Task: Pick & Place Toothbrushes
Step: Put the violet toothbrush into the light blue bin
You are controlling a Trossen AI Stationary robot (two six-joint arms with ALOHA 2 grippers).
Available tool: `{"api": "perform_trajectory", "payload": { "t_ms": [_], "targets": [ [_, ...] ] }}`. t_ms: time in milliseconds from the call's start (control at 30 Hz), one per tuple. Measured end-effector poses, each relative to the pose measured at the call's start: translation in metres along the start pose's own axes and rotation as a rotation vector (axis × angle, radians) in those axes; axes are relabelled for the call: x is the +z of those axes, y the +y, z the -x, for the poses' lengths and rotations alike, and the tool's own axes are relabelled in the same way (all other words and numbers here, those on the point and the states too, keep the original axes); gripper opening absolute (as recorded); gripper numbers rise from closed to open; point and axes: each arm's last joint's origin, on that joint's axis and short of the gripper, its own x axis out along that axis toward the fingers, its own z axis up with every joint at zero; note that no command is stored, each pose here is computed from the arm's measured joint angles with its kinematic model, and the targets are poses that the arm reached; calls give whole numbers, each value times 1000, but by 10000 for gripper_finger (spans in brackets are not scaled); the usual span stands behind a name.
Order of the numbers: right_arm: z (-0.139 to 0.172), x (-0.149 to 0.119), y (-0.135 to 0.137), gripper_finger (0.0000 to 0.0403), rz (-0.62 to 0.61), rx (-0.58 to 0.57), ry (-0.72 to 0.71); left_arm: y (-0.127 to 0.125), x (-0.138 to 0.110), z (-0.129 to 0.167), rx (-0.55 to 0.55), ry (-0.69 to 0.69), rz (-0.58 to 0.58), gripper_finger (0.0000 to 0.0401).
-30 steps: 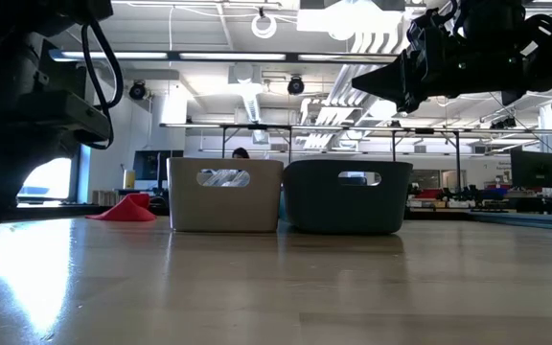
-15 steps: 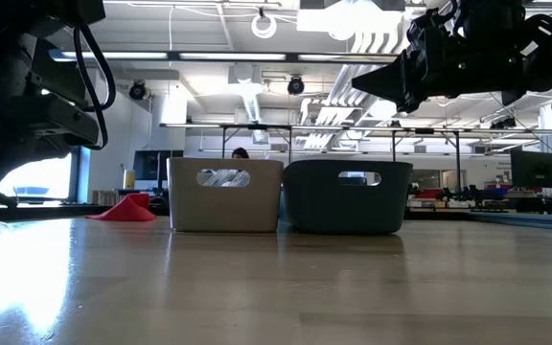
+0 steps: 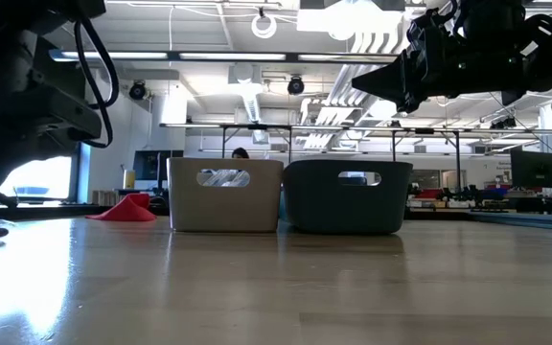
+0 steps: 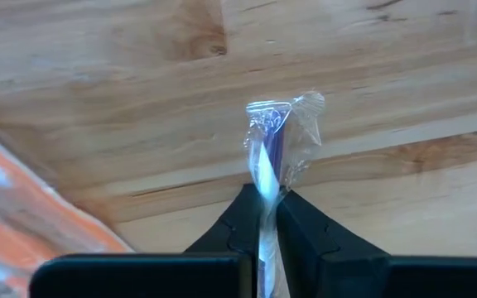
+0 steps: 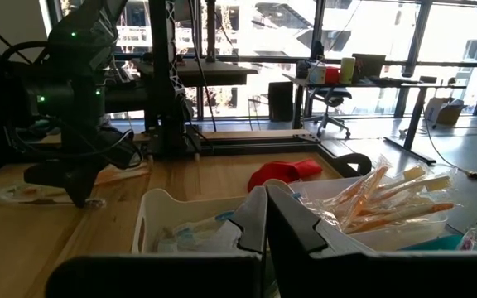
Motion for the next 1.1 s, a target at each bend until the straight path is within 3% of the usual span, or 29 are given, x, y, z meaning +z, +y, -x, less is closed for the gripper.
{"api": "perform_trajectory", "payload": {
  "t_ms": [300,500,867,1100],
  "targets": [
    [0,0,0,2,0,0,0,-4,2,5,-54,-14,-47,20],
    [0,0,0,2,0,0,0,-16,20,19,-189,-75,-136,20],
    [0,-1,0,2,4,0,6,-46,78,38,-448,-118,-389,20],
    [0,-1,0,2,6,0,8,-60,118,55,-669,-169,-560,20]
  ]
}}
